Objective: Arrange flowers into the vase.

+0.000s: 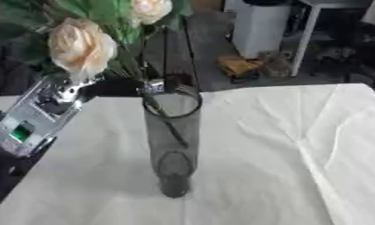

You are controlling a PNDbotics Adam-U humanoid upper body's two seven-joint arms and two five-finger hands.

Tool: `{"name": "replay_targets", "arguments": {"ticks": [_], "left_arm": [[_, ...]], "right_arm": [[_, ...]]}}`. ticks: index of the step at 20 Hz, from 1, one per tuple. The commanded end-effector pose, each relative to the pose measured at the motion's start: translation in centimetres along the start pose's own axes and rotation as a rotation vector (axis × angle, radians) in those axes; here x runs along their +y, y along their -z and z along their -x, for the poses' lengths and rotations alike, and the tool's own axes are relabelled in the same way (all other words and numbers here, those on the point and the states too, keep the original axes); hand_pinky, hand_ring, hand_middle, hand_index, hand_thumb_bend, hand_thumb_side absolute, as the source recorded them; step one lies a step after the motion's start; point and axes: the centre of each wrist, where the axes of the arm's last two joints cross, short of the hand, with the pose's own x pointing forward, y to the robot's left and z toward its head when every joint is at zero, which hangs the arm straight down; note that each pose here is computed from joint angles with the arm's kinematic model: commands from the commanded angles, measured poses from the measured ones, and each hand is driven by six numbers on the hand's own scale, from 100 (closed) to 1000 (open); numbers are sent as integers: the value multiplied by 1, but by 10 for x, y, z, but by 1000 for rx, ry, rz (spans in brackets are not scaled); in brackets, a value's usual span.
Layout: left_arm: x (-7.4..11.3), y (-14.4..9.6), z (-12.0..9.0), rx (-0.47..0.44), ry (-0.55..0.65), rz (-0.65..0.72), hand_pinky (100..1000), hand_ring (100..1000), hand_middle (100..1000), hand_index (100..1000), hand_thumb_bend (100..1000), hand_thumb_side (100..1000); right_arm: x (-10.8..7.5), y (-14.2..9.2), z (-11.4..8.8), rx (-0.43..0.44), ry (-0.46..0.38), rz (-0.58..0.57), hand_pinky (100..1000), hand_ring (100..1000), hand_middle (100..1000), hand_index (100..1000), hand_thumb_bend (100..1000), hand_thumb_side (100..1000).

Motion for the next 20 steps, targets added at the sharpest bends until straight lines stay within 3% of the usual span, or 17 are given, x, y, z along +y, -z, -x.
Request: {"name": "replay_targets", "arguments": {"ticks": [1,10,20], "left_arm": [[11,-9,-5,-3,16,-13,738,731,700,708,586,660],[12,4,-1,20,2,41,743,732,702,706,596,660],[24,11,4,50,66,47,751,736,709,714,629,654]], "right_arm": [[-5,4,-5,-21,-13,0,673,717,725,841,100,703],[-5,5,-5,-20,-11,-6,673,717,725,841,100,705],[-5,4,-3,-13,-10,-7,674,717,724,841,100,707]]}}
